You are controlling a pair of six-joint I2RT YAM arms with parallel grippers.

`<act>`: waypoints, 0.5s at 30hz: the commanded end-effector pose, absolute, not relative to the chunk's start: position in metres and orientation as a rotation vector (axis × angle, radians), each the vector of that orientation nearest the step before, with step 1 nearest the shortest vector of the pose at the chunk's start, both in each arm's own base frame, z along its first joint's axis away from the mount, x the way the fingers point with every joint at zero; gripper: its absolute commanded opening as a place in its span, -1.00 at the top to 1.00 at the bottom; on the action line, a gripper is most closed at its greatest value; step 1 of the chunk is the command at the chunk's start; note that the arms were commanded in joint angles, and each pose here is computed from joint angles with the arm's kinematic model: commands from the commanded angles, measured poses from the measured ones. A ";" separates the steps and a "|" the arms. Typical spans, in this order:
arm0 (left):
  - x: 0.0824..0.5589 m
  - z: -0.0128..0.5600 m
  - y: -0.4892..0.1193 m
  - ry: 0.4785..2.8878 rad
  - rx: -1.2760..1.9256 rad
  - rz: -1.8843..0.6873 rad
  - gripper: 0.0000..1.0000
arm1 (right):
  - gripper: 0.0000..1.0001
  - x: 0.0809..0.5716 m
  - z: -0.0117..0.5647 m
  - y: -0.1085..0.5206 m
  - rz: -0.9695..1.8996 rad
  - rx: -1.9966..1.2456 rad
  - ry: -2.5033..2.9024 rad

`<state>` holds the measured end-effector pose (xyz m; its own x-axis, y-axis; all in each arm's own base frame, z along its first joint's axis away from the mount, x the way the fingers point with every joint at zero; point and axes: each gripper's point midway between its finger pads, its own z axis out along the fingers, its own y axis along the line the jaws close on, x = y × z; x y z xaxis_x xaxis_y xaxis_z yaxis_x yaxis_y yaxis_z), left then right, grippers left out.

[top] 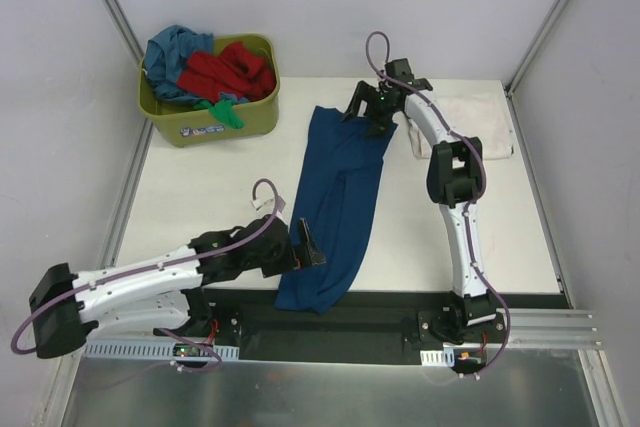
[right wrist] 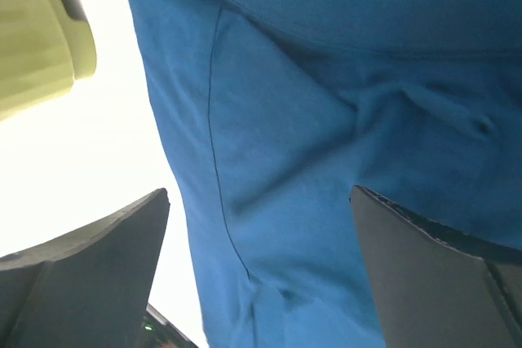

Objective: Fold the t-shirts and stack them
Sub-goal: Rotate the tshirt 90 degrees

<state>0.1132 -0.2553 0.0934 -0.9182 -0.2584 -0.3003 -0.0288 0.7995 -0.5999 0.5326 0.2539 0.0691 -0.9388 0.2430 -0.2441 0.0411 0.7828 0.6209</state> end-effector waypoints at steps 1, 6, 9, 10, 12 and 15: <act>0.127 0.109 -0.231 2.475 -0.158 -0.788 -0.99 | -0.93 0.506 0.189 0.236 0.830 0.004 2.498; 0.154 0.124 -0.227 2.397 -0.103 -0.665 -0.99 | -0.93 0.407 0.149 0.221 0.558 -0.067 2.699; 0.177 0.133 -0.234 2.395 -0.104 -0.624 -0.99 | -0.93 0.367 0.123 0.230 0.529 -0.027 2.736; 0.181 0.132 -0.238 2.414 -0.092 -0.624 -0.99 | -0.93 0.363 0.119 0.236 0.551 -0.020 2.725; 0.188 0.126 -0.249 2.469 -0.052 -0.637 -0.99 | -0.93 0.349 0.110 0.244 0.552 0.011 2.759; 0.192 0.113 -0.260 2.524 -0.019 -0.629 -0.99 | -0.93 0.333 0.088 0.250 0.503 0.015 2.812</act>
